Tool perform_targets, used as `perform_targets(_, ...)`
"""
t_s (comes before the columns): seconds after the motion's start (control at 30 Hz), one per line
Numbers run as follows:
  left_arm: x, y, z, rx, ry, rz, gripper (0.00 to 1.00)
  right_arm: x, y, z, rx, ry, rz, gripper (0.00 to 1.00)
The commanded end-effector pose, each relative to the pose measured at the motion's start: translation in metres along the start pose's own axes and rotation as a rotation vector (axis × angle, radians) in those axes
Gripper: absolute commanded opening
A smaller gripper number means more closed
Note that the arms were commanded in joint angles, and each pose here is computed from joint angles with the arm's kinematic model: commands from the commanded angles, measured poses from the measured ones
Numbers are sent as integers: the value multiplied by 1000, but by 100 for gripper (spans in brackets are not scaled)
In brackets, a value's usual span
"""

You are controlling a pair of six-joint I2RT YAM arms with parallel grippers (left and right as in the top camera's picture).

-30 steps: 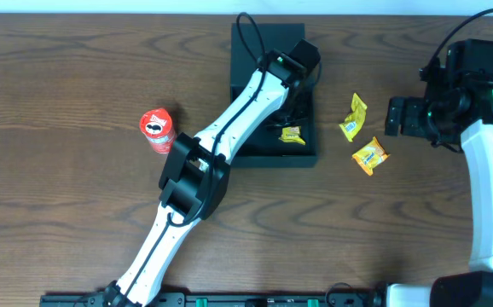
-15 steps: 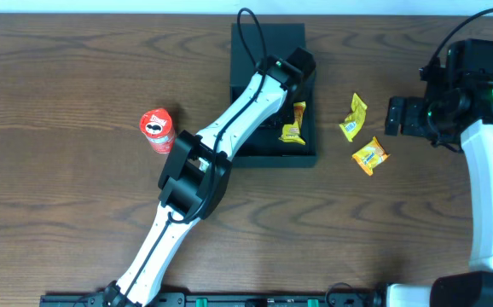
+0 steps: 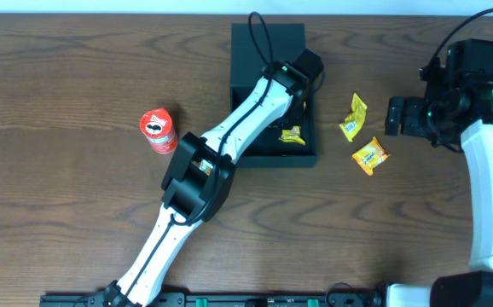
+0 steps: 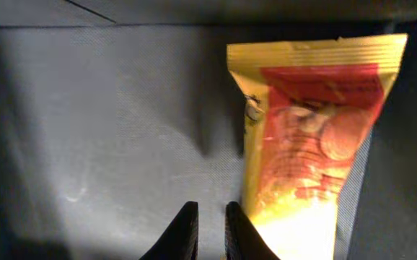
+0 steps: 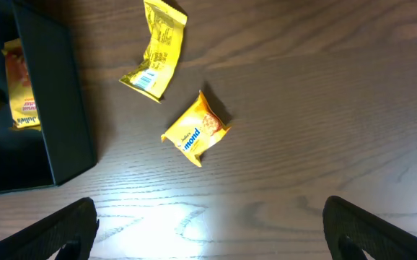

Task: Pack container
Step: 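Lower the packet into the box and open the left gripper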

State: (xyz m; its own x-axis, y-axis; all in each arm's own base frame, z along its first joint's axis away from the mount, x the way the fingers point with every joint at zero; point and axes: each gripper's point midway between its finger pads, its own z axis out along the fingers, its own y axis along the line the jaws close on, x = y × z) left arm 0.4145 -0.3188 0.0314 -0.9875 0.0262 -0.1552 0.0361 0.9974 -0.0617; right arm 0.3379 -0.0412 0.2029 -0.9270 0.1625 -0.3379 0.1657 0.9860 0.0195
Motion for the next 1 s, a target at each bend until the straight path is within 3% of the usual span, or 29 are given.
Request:
perform_targets(0.0, 4, -4, 3, 27, 23, 14, 15, -4, -2, -5, 2, -16, -4, 99)
perform_targets(0.47, 4, -14, 3, 81, 33, 14, 15, -4, -2, -5, 2, -16, -4, 99)
perform_targets(0.6, 4, 3, 3, -4, 20, 12, 10, -3, -2, -5, 2, -12, -5, 99)
perform_targets(0.97, -5, -4, 3, 2, -30, 57, 6, -3, -2, -5, 2, -12, -5, 99)
